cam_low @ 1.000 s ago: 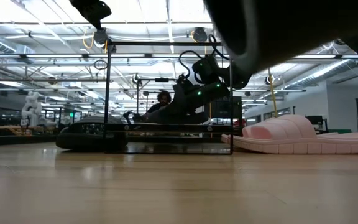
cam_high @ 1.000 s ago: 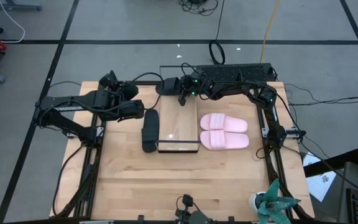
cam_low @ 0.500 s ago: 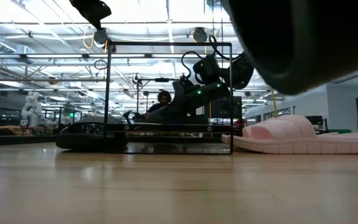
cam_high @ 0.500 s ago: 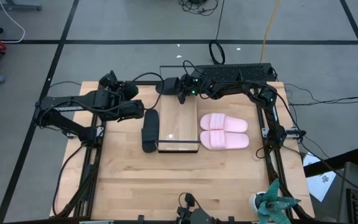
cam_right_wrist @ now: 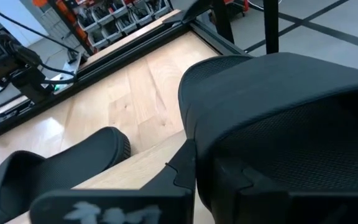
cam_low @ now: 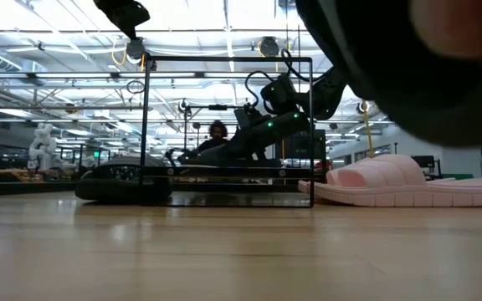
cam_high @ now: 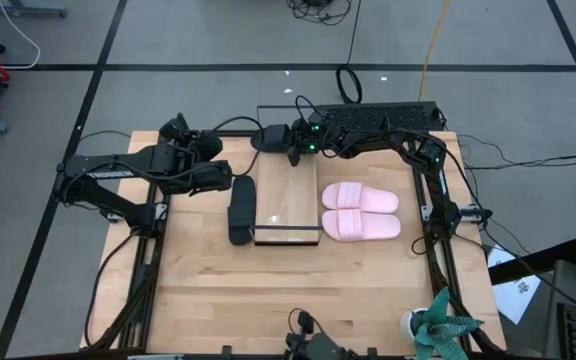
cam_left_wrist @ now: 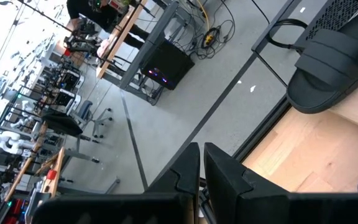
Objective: Pick and place slides into the shelf
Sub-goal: Put the left black slide on the shelf
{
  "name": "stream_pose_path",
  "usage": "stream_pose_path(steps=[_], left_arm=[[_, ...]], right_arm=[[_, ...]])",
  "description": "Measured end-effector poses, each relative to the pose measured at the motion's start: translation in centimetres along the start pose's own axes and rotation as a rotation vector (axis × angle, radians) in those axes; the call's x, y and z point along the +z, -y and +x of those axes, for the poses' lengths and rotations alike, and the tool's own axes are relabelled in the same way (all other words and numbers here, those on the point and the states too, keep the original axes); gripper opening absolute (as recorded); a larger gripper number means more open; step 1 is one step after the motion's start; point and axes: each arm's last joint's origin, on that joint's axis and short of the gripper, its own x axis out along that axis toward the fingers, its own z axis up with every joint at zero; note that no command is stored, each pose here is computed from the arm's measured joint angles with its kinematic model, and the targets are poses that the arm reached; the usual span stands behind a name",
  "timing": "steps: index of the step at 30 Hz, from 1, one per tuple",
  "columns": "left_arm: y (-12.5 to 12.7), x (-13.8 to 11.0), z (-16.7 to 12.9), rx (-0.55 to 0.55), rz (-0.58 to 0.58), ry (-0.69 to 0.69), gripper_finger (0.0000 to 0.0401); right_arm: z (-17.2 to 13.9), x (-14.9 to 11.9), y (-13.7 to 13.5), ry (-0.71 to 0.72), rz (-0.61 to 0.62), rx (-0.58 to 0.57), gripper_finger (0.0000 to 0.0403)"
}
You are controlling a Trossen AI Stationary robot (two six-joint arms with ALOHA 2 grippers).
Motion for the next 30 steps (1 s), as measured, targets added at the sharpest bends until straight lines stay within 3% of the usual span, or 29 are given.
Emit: stream_pose_path(steps=[18, 30], left_arm=[[0.00, 0.00, 0.00, 0.000, 0.000, 0.000, 0.0031], [0.00, 0.00, -0.01, -0.001, 0.000, 0.000, 0.0031]], right_arm=[[-0.03, -0.04, -0.07, -0.011, 0.001, 0.047, 0.0022], [-0.02, -0.07, -0.10, -0.012, -0.008, 0.047, 0.0122]])
